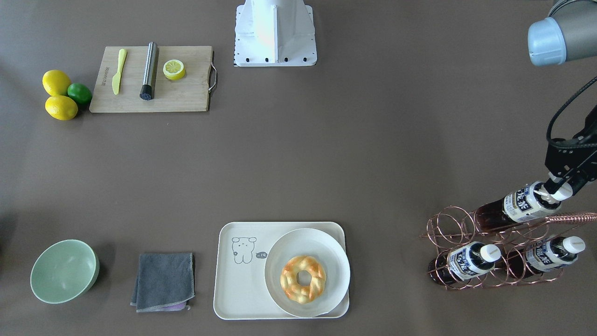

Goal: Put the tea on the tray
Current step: 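Grasp the white-capped tea bottle with the left gripper and lift it out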

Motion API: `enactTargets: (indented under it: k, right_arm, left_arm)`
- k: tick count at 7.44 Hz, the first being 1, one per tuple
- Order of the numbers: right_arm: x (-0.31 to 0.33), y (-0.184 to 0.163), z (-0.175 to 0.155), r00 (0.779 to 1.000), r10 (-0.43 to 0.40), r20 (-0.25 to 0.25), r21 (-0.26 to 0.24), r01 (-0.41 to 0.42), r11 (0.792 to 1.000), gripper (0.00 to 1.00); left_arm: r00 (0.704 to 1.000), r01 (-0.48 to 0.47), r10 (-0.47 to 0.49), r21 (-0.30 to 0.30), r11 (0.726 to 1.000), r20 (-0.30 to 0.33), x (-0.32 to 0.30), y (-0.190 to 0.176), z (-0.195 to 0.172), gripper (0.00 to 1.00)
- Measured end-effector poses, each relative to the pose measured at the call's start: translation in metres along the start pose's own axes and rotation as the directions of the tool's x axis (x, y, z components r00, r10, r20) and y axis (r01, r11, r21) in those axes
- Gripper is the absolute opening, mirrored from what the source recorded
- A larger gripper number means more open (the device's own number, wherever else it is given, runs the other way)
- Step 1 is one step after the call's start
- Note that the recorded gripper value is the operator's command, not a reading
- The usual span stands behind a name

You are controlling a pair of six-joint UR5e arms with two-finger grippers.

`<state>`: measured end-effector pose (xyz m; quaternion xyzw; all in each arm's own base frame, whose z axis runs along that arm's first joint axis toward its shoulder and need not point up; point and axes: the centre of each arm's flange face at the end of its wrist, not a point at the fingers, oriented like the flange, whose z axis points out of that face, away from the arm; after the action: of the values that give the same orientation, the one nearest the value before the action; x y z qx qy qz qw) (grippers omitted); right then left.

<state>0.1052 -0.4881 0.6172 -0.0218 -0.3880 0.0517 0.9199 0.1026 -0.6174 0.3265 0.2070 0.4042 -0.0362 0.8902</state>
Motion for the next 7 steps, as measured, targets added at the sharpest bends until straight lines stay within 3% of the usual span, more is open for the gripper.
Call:
enactTargets:
  k: [4,7]
  right_arm:
    - [0.004,0.005,0.004,1.0,0.001,0.002,-0.007,-0.001,1.0,1.0]
    - [0.007,0.012,0.007,1.0,0.008,0.006,-0.012,-0.008,1.0,1.0]
  left_arm:
    - [0.999,0.037,-0.038,0.081,0.996,0.016,0.013,0.011,-0.115,0.0]
    - [0.999,0.029,-0.028,0.034,0.999,-0.022,0.093,0.058,-0.129,0.0]
